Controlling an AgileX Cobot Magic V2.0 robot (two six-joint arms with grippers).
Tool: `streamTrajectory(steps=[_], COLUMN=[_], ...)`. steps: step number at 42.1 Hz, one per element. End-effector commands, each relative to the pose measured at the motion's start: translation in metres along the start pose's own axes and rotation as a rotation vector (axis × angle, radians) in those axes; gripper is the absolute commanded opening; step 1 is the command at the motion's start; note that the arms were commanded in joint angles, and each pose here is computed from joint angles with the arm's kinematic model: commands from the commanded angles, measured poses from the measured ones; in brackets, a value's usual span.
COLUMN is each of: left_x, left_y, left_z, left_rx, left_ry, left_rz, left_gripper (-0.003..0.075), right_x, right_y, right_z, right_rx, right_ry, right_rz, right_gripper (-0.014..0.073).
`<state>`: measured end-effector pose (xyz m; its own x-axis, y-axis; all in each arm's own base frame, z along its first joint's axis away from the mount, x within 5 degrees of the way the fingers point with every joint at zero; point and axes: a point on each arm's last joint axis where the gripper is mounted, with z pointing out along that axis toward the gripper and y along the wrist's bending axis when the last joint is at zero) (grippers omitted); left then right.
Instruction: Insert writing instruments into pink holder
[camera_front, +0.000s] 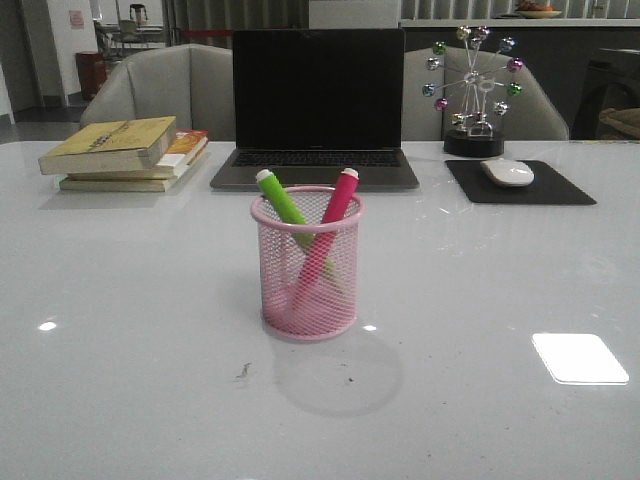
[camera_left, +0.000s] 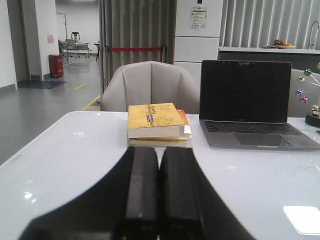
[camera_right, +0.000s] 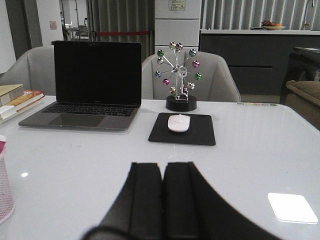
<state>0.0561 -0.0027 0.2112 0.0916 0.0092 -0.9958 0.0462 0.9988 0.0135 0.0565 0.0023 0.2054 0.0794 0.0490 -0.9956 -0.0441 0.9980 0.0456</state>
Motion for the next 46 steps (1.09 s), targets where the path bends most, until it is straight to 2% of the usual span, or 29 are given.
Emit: streamTrajectory(steps=[1, 46], left_x=[-0.0093, -0.0093], left_y=[0.0004, 0.0004], left_z=[-0.0020, -0.0020], left_rx=[-0.005, -0.005], left_ry=[-0.107, -0.107], left_rz=[-0.009, -0.009], left_gripper=[0.0097, 0.0097], right_x=[-0.0141, -0.0143], right_y=[-0.0002, -0.0014], right_z=[-0.0028, -0.0028], right_rx=[0.007, 0.032], right_ry=[-0.131, -0.133], right_rz=[-0.002, -0.018], right_gripper=[0.0058, 0.0058])
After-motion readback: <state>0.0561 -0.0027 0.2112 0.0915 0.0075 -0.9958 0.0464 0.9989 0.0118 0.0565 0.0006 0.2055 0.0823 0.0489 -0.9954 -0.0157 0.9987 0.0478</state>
